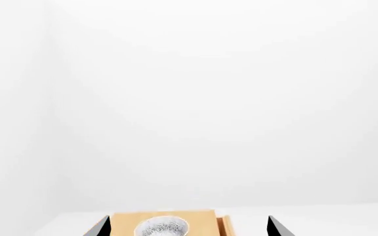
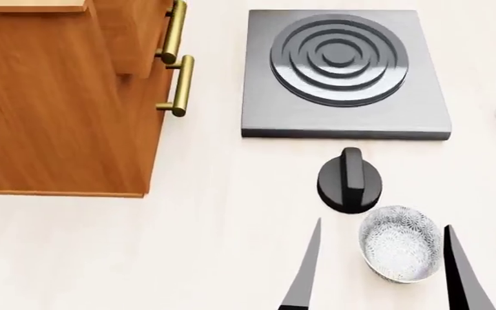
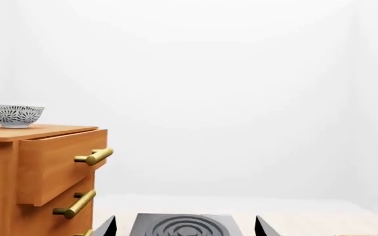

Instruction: Pick the akita bowl on the wooden cabinet and place it on the plate.

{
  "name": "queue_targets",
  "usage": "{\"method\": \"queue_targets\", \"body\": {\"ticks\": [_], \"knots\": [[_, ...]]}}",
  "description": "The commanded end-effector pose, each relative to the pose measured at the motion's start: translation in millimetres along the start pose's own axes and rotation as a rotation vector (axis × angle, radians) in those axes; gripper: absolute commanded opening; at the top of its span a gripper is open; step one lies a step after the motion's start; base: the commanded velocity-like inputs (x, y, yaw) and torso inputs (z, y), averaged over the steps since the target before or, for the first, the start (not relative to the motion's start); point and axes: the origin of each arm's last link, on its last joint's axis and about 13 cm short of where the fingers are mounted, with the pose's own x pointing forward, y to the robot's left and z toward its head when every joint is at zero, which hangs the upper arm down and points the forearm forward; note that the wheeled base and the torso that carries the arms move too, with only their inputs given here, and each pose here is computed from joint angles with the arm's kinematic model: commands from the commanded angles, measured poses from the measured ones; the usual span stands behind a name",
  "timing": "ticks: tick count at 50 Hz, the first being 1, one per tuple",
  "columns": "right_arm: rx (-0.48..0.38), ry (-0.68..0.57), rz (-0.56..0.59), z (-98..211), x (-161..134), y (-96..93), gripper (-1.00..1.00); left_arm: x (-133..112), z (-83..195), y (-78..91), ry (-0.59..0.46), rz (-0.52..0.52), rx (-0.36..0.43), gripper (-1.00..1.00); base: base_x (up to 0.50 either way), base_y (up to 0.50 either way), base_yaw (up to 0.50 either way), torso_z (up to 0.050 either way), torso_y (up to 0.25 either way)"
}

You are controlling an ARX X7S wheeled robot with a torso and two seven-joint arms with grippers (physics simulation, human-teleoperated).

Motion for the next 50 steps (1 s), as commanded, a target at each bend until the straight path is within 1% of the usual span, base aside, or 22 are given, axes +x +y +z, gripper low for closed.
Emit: {"method": "queue_targets", "body": {"ticks": [1,16,24,25,29,30,45,47,48,49,50], "knots": [[0.0,-0.002,0.007,0.0,-0.2,0.2,1.0,-0.2,5.6,-0.5,0.006,-0.017,-0.01,1.0,0.5,0.0,0.0,0.0,0.0],[-0.006,0.005,0.001,-0.3,0.4,0.3,1.0,-1.9,6.4,-1.1,-0.001,-0.023,-0.008,1.0,0.47,0.0,0.0,0.0,0.0],[-0.002,-0.003,0.008,0.4,-0.1,0.2,1.0,-1.7,7.4,-0.1,0.0,-0.022,-0.006,1.0,0.01,0.0,0.0,0.0,0.0],[0.011,-0.012,0.018,1.3,-1.1,0.1,1.0,-2.4,8.0,-0.3,-0.003,-0.022,-0.004,1.0,0.48,0.0,0.0,0.0,0.0],[-0.006,0.0,0.006,-0.2,-0.3,0.5,1.0,-2.9,6.4,-0.6,-0.001,-0.024,-0.004,1.0,0.49,0.0,0.0,0.0,0.0],[-0.006,-0.013,0.013,0.6,-1.0,0.7,1.0,-3.0,6.1,-0.5,-0.001,-0.024,-0.004,1.0,0.0,0.0,0.0,0.0,0.0],[-0.004,-0.008,0.009,-0.1,-0.6,1.3,1.0,0.7,11.9,-1.5,0.002,-0.031,0.0,1.0,0.0,0.0,0.0,0.0,0.001],[-0.003,-0.007,0.012,-0.5,-0.6,1.6,1.0,3.0,16.2,-2.1,0.004,-0.036,0.005,1.0,0.0,0.0,0.0,0.0,0.0],[-0.002,-0.006,0.013,-0.6,-0.6,1.7,1.0,3.9,18.2,-2.7,0.004,-0.06,0.005,1.0,0.0,0.0,0.0,0.0,0.0],[-0.002,-0.005,0.012,-0.7,-0.6,1.6,1.0,5.2,19.9,-2.8,0.002,-0.059,0.008,1.0,0.0,0.0,0.0,0.0,0.0],[0.001,-0.005,0.009,-0.6,-0.6,1.2,1.0,9.0,22.5,-2.7,0.02,-0.081,0.002,1.0,0.0,0.0,0.0,0.0,0.0]]}}
